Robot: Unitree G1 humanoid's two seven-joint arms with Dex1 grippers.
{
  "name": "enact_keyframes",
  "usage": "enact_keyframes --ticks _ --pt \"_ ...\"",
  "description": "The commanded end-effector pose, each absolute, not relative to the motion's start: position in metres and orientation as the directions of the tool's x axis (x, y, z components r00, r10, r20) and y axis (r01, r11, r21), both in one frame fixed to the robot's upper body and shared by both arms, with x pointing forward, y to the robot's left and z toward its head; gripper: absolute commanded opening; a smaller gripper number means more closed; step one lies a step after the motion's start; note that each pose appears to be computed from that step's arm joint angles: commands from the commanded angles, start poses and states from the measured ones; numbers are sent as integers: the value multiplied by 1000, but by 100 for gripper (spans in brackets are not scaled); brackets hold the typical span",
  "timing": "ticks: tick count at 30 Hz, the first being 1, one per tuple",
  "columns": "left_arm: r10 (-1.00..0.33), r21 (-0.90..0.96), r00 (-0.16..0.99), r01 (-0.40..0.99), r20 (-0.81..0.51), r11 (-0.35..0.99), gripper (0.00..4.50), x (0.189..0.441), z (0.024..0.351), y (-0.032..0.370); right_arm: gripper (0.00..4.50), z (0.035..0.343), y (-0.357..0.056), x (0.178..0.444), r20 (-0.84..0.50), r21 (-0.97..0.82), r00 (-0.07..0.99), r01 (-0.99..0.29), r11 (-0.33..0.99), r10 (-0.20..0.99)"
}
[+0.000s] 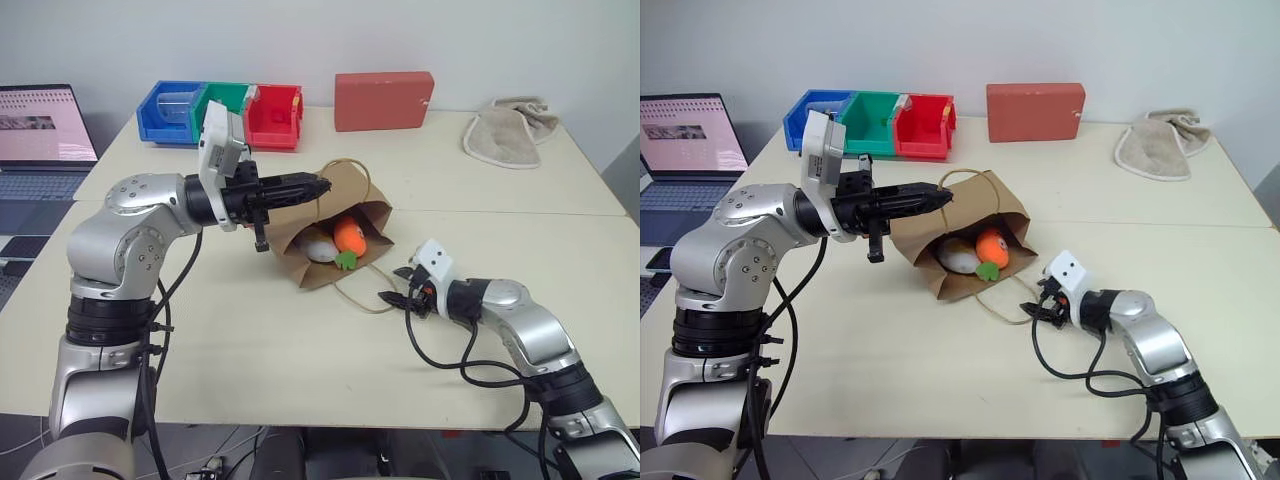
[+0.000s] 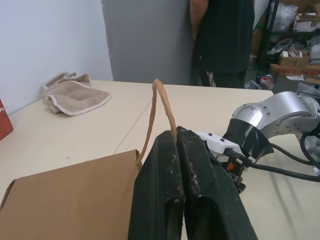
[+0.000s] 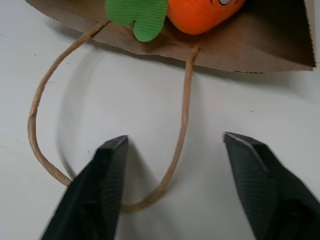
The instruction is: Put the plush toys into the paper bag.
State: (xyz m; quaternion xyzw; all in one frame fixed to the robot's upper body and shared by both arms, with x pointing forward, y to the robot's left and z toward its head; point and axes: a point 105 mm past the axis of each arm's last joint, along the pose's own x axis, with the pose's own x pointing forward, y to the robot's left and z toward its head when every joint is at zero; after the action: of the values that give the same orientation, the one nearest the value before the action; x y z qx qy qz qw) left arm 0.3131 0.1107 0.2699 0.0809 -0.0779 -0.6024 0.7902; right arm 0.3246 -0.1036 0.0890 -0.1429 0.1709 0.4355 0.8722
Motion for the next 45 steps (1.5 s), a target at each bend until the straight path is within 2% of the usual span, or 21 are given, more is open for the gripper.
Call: enact_keyframes --ticks 1,5,6,9,13,16,21,24,28,35,38,41,45 --pt "-964 272 263 925 47 266 0 308 281 113 168 103 -97 326 -379 -104 552 -823 558 743" --pt "-962 275 267 923 50 270 0 309 282 113 12 113 -97 327 -358 -82 543 -829 554 759" --pt "-962 276 267 922 51 270 0 309 282 113 5 117 -97 327 -349 -77 542 -830 553 764" --pt "-961 281 269 919 62 275 0 310 285 113 5 133 -102 323 -327 -74 532 -838 540 781" --pt "-947 311 290 895 142 320 0 314 307 115 5 183 -112 309 -232 -63 492 -868 492 839" --pt "-932 313 292 883 215 349 0 318 327 115 5 224 -129 311 -188 -110 532 -847 520 826" --pt "-915 291 307 879 261 377 0 336 335 113 5 265 -139 316 -125 -134 559 -828 545 819" --pt "-913 278 318 880 257 385 0 350 330 108 5 271 -137 320 -128 -110 555 -832 544 822" --pt "-902 259 349 874 255 411 0 370 322 105 5 261 -137 331 -163 -110 587 -810 576 793" --pt "-903 263 356 872 240 413 0 383 319 108 5 268 -135 334 -140 -101 606 -796 597 783" --pt "-904 248 377 873 201 419 0 388 306 112 5 267 -136 345 -126 -65 659 -751 657 741" --pt "-895 264 410 856 177 445 64 390 301 116 61 273 -133 347 -89 -72 666 -746 662 740" --pt "-901 294 402 852 162 433 187 381 301 124 201 284 -129 343 -50 -71 659 -752 655 751"
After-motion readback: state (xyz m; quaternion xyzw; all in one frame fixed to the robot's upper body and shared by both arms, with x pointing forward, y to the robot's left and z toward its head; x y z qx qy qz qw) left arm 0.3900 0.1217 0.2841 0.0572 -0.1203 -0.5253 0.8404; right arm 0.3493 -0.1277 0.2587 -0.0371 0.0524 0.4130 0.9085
